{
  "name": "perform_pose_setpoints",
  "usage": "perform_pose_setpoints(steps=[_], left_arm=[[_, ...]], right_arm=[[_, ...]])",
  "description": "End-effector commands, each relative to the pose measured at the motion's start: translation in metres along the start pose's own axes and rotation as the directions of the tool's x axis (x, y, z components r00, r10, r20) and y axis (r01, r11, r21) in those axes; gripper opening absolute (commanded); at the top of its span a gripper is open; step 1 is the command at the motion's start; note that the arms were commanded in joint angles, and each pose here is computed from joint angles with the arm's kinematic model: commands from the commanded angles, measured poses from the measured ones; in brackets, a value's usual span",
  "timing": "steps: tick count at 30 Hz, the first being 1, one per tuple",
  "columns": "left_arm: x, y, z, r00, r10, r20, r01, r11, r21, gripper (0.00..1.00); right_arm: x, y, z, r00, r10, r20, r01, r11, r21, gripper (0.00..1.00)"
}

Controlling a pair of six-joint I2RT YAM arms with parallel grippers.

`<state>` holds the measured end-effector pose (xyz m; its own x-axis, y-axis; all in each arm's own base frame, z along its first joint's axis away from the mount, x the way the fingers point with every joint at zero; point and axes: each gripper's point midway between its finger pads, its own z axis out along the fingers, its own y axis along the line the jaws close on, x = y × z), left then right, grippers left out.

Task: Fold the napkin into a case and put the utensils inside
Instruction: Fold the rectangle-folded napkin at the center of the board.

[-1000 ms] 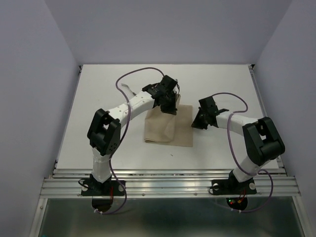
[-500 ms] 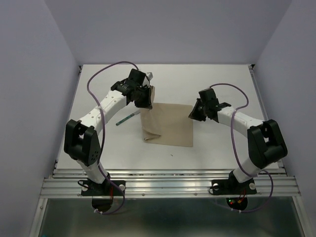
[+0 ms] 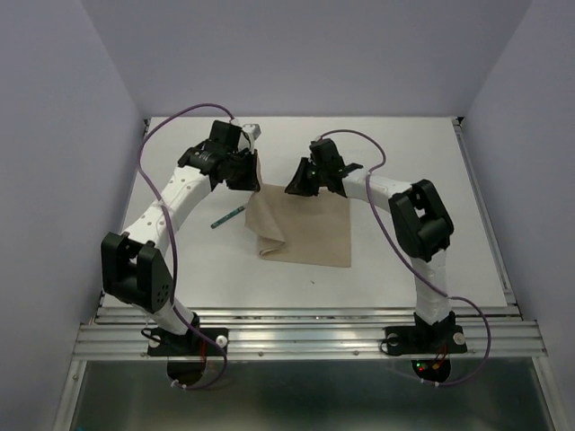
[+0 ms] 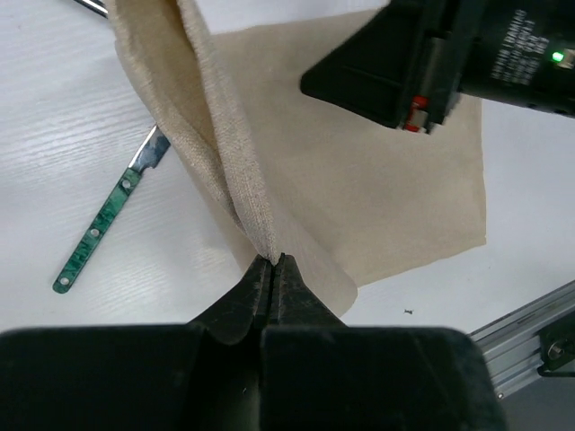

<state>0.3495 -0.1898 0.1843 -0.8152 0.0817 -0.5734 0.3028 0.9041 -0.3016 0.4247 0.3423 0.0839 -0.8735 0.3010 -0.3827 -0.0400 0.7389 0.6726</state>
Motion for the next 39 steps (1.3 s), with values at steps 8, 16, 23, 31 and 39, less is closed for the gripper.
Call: perform_pose_setpoints(steps=[8, 16, 23, 31, 39], left_arm=[[0.002, -0.002, -0.015, 1.0, 0.025, 0.018, -0.025, 1.0, 0.015, 0.0], [-0.001, -0.002, -0.014, 1.0, 0.029, 0.01, -0.029, 1.0, 0.007, 0.0], [-0.009, -0.01, -0.028, 0.998, 0.045, 0.053, -0.047, 0.998, 0.038, 0.0], [-0.009, -0.012, -0.031, 0.997, 0.044, 0.063, -0.047, 0.998, 0.045, 0.0], [-0.01, -0.017, -0.03, 0.997, 0.033, 0.067, -0.039, 0.996, 0.077, 0.0]], right_arm=[[-0.018, 0.067, 0.067, 0.999, 0.001, -0.047, -0.011, 0.977, -0.213, 0.19], [-0.007, 0.05, 0.109, 0.996, 0.051, -0.076, -0.061, 0.989, -0.136, 0.19], [-0.012, 0.007, 0.12, 0.996, 0.085, 0.017, -0.085, 0.996, 0.039, 0.18], [-0.035, 0.054, 0.064, 0.994, 0.046, 0.104, -0.038, 0.997, -0.074, 0.19], [-0.02, 0.039, 0.069, 0.997, 0.055, 0.061, -0.052, 0.997, -0.054, 0.19]])
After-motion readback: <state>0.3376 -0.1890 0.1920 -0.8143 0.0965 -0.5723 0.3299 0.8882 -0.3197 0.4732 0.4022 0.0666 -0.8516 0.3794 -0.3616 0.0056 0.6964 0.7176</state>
